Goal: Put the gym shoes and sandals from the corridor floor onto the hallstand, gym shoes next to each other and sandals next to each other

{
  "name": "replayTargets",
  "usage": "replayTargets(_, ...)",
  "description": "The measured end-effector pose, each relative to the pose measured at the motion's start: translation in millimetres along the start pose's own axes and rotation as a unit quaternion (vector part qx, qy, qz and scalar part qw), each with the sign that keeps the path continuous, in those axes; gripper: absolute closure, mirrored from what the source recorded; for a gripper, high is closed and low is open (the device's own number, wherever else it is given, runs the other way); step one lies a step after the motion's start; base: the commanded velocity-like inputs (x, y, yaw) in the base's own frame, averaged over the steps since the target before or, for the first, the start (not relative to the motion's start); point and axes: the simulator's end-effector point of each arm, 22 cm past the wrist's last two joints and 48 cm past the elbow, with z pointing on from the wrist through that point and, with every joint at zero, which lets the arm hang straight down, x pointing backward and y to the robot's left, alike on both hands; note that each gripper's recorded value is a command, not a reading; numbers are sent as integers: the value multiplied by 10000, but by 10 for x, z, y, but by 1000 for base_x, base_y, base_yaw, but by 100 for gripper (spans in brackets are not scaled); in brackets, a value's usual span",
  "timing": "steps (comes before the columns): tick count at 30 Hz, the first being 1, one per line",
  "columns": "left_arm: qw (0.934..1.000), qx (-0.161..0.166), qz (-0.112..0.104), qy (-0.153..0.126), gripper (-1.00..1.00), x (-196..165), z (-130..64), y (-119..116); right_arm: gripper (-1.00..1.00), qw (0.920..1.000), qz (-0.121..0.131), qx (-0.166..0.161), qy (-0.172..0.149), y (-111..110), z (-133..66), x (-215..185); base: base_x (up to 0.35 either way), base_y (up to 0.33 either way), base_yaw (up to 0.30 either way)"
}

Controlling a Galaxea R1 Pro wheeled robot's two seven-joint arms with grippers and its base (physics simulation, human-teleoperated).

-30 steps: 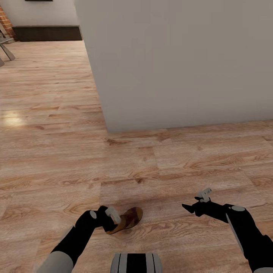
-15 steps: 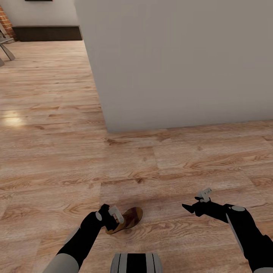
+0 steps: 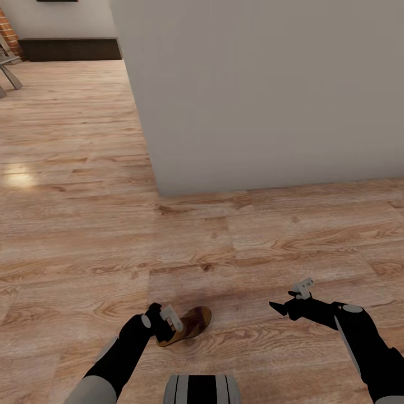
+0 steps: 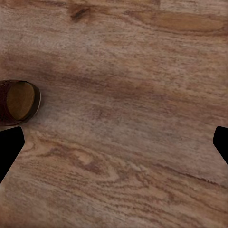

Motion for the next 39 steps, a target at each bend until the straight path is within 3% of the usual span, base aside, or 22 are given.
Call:
replayTargets(11, 10000, 39, 0, 19, -100, 20, 12, -40, -100, 10000, -2, -2, 1, 2, 1, 0, 0, 0, 0)
replayTargets(23, 9992, 217, 316, 88, -100, 76, 35, -317, -100, 10000, -2, -2, 1, 2, 1, 0, 0, 0, 0)
replayTargets(39, 9987, 179, 446, 190, -100, 162, 37, -314, -100, 10000, -1, -2, 3, 2, 1, 2, 0, 0, 0)
